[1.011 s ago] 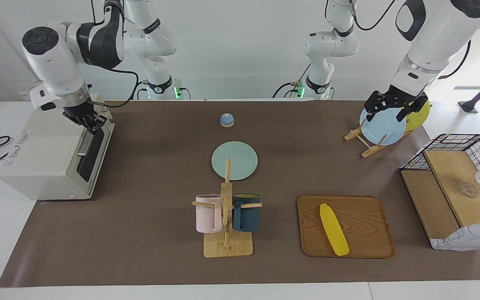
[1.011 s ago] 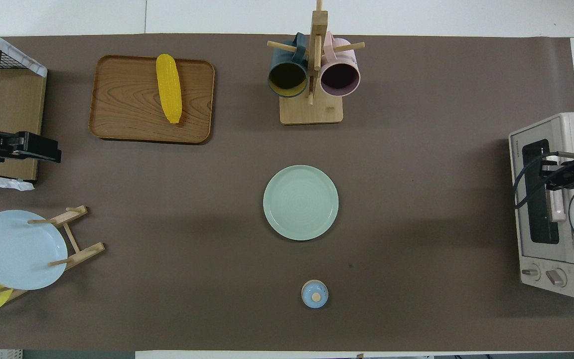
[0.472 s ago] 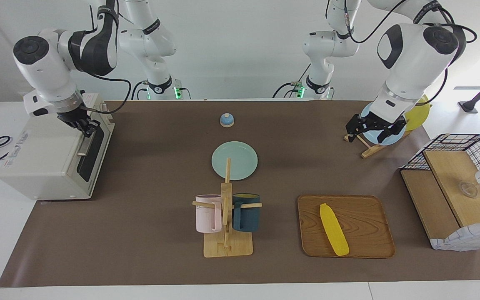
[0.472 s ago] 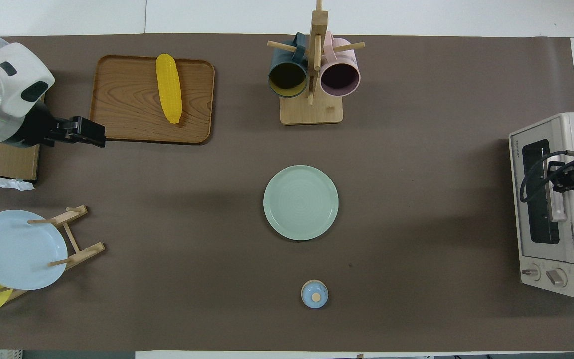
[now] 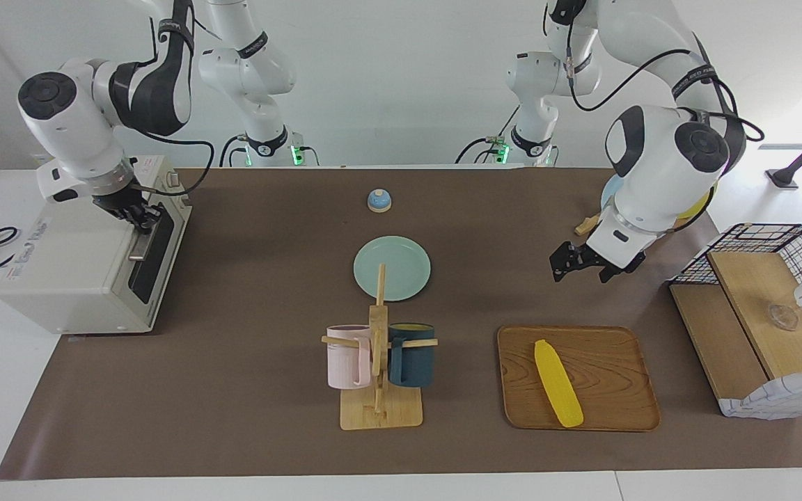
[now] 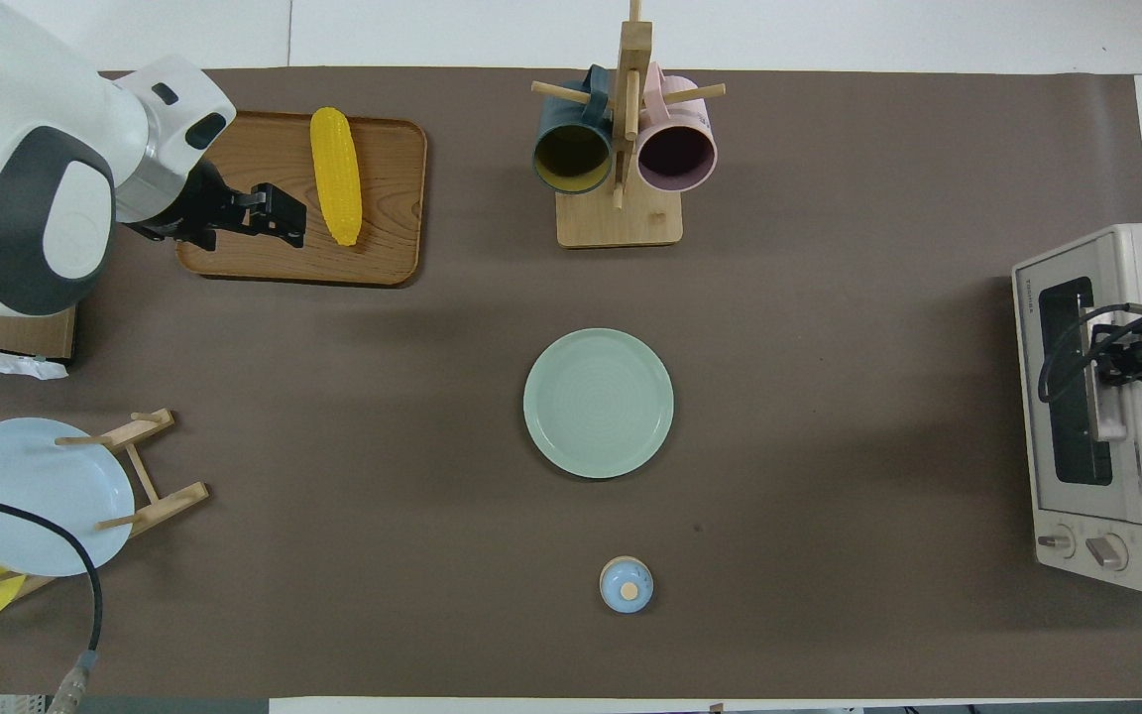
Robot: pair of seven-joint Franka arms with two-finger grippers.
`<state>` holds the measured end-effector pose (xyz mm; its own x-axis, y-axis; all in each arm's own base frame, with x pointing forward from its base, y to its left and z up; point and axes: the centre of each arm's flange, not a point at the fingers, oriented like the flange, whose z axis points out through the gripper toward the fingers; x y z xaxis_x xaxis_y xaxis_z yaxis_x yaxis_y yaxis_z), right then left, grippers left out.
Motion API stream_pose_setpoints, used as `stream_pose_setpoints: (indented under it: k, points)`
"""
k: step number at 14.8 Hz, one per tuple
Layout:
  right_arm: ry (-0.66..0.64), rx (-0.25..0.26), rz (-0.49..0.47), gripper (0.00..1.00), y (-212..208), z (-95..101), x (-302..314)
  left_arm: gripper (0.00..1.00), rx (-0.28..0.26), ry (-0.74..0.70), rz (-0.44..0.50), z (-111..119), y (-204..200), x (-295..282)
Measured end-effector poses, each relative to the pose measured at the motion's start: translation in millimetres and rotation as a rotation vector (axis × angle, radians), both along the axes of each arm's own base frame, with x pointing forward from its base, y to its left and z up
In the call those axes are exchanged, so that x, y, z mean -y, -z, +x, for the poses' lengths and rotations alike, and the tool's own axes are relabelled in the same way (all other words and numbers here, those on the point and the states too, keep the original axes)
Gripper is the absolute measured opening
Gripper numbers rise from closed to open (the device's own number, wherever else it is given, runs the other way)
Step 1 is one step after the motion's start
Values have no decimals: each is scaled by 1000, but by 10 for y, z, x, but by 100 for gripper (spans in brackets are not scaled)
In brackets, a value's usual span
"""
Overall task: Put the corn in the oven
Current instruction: 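Reach the left gripper to the yellow corn and grasp it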
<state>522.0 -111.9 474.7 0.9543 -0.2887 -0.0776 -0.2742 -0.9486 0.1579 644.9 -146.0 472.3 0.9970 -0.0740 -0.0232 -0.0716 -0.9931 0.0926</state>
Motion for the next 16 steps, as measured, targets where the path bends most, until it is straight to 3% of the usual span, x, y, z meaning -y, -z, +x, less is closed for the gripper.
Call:
stream_pose_setpoints:
  k: [8,10,16]
  points:
    - [-11,-1,0,1,3,11,-55,100,-10,-9,0,642,745,303]
    - [-12,-1,0,1,3,12,-63,100,10,-27,15,775,901,242]
    - [-9,-1,11,1,13,13,-80,100,50,-30,19,896,1138,314]
